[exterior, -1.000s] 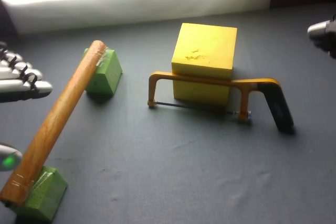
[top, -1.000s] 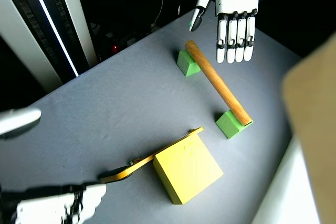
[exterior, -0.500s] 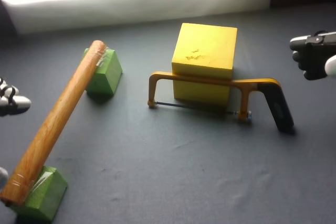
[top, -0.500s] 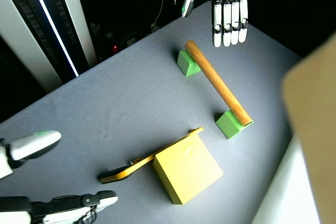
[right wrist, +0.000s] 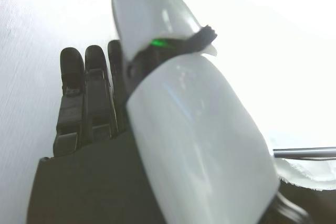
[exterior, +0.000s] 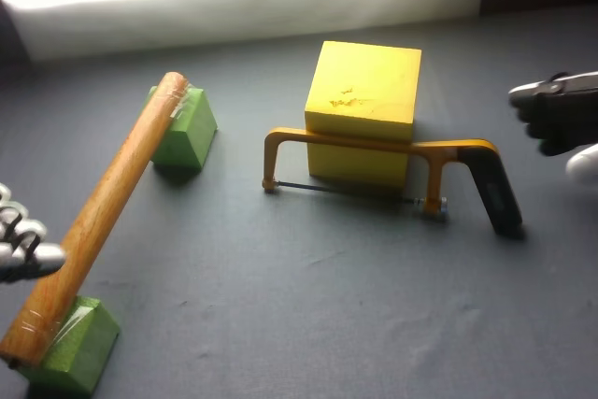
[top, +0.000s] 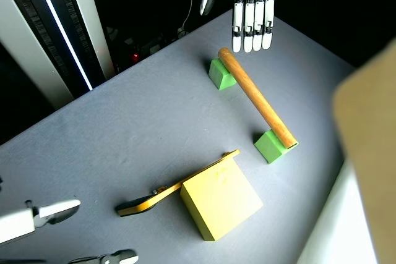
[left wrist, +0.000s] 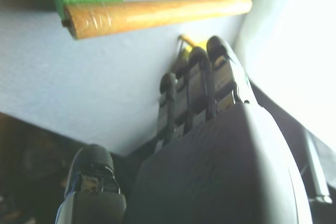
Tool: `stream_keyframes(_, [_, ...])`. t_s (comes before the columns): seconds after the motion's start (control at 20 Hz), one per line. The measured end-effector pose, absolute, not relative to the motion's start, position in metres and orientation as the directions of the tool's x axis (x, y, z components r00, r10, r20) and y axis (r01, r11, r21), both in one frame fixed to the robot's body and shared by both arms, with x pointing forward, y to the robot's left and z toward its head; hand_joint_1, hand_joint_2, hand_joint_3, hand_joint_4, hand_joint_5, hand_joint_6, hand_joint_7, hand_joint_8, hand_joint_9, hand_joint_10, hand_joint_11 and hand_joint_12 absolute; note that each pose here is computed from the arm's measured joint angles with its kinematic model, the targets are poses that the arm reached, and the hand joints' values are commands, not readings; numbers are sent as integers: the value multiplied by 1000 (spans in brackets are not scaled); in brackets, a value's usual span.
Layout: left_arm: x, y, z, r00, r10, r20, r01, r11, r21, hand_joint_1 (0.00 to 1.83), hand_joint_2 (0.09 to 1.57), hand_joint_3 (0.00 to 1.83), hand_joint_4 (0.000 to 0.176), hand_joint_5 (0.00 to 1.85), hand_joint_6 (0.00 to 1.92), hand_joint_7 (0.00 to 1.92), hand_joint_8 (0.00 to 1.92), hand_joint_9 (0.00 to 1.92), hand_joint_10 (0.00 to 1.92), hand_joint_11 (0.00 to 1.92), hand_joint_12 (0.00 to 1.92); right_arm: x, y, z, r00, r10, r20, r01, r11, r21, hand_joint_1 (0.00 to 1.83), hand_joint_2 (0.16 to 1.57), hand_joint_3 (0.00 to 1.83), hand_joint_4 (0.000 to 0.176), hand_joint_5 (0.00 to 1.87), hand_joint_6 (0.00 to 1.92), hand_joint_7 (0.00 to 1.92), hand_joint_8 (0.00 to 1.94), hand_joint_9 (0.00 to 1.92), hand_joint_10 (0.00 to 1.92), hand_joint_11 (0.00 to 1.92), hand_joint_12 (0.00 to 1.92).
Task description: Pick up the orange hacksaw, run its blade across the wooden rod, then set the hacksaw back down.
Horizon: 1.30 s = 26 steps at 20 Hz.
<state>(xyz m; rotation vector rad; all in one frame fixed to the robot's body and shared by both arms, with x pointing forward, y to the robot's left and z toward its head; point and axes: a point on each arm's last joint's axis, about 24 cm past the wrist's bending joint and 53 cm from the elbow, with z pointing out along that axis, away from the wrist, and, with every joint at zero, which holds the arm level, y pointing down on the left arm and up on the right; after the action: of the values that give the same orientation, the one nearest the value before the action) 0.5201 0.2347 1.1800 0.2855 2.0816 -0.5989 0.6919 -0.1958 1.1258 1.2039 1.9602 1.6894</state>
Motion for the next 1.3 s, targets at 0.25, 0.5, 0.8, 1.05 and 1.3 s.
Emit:
stream_keyframes(0.25, [519,237,1173,-569,-25,-822,404,862,-306,0,1213,3,0,184,2,179,2,123,3,0,204,703,-186,1122,-546,745,384,427,-146,892,1234,1172,23,0,161,5,131,4,149,5,0,606])
stream_keyframes(0.5, [520,227,1164,-585,-25,-810,409,853,-322,0,1223,0,0,176,0,177,0,141,0,0,244,705,-177,1111,-530,750,395,447,-148,882,1234,1156,4,0,162,3,142,2,159,2,0,645])
stream_keyframes(0.8, [530,231,1150,-602,-25,-798,375,874,-310,0,1230,0,0,222,0,204,2,179,1,0,450,713,-179,1123,-587,745,317,317,-149,937,1247,1173,4,0,185,2,160,2,179,2,0,676])
stream_keyframes(1.05, [532,233,1144,-613,-26,-790,361,880,-309,6,1228,0,0,227,1,218,1,191,1,0,487,713,-167,1124,-637,700,324,284,-178,942,1231,1163,0,0,207,5,173,12,184,7,0,544])
stream_keyframes(1.3, [529,231,1137,-629,-21,-777,357,880,-313,0,1230,1,0,231,6,200,4,177,4,0,464,712,-154,1122,-635,675,374,292,-239,926,1236,1187,7,0,199,0,168,0,165,0,0,470])
